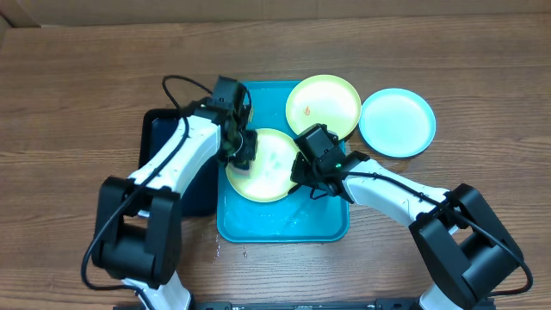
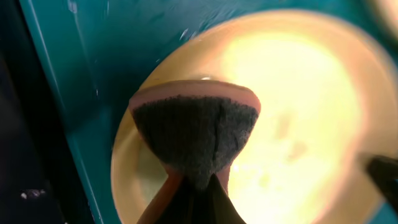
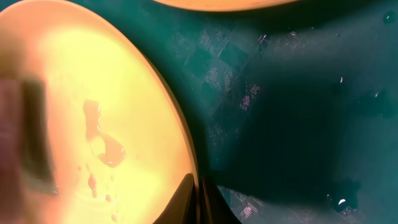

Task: Clean dirty plates on tray and stack at the side
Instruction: 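Scrub the yellow plate surface with the sponge in left gripper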

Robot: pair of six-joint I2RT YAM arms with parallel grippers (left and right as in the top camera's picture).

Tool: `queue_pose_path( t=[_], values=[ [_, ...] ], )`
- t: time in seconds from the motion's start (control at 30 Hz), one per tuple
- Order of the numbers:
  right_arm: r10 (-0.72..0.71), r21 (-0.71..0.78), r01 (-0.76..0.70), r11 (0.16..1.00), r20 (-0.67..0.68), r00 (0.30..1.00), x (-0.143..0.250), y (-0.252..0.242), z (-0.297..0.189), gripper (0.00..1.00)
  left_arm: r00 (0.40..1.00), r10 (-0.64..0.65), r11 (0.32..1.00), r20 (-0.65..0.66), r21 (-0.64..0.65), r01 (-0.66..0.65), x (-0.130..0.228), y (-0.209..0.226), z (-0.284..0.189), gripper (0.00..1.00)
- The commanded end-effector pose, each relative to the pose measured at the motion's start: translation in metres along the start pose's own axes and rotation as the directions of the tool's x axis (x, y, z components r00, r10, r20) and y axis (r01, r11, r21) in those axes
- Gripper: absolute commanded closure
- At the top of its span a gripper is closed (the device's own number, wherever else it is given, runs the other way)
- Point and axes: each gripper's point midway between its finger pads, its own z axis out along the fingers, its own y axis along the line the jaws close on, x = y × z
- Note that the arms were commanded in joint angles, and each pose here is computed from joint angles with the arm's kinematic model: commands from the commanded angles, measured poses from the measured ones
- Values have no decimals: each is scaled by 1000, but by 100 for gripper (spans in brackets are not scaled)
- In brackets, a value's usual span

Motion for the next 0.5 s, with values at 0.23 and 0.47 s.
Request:
queue_pose_path(
  t=[0.23, 0.47],
  values=[
    [-11, 11, 11, 1000, -3, 1000, 4, -3, 3, 96, 981, -16, 962, -191, 265, 67, 41, -55, 43, 96],
    [-11, 13, 12, 1000, -4, 1000, 4, -4, 3, 96, 993, 15, 883, -117, 468, 41, 15, -93, 13, 96]
  ],
)
